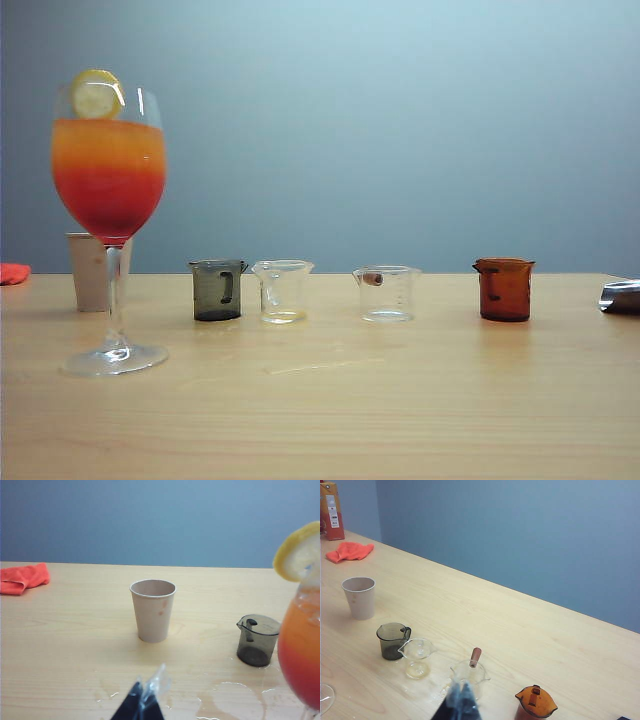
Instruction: Pick up the lemon slice from the paper cup on the left and carefully insert it into the rim of the goblet.
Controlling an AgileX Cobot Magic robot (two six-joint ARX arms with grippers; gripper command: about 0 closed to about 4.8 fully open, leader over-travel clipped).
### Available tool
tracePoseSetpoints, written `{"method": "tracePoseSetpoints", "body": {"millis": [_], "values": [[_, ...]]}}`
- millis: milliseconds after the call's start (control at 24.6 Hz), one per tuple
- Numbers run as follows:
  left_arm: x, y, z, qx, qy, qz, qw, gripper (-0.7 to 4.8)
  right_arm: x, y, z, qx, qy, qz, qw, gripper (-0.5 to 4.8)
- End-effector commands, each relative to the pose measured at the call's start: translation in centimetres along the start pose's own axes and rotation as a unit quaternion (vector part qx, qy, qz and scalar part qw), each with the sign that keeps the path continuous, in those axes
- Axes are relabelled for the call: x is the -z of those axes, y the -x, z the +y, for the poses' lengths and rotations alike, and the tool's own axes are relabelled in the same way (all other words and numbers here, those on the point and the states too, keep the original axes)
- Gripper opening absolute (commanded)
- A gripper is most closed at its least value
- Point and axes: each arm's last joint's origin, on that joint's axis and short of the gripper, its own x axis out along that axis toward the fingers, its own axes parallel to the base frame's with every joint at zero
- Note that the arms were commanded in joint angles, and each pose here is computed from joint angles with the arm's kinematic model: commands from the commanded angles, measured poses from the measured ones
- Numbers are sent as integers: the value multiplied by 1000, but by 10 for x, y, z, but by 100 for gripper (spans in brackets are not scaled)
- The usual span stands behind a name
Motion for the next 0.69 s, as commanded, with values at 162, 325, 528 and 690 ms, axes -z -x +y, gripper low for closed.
{"method": "tracePoseSetpoints", "body": {"millis": [162, 325, 528, 690], "values": [[-2, 0, 0, -2, 3, -6, 1000, -5, -3, 1, -1, 1, -5, -7, 1000, -1], [-2, 0, 0, -2, 3, -3, 1000, -4, -3, 1, -1, 1, -5, -7, 1000, -1], [-1, 0, 0, -2, 3, -1, 1000, -5, -2, 1, -1, 1, -4, -7, 1000, -1], [-1, 0, 0, -2, 3, -1, 1000, -5, 3, -1, -8, 43, -7, -5, 999, -1]]}}
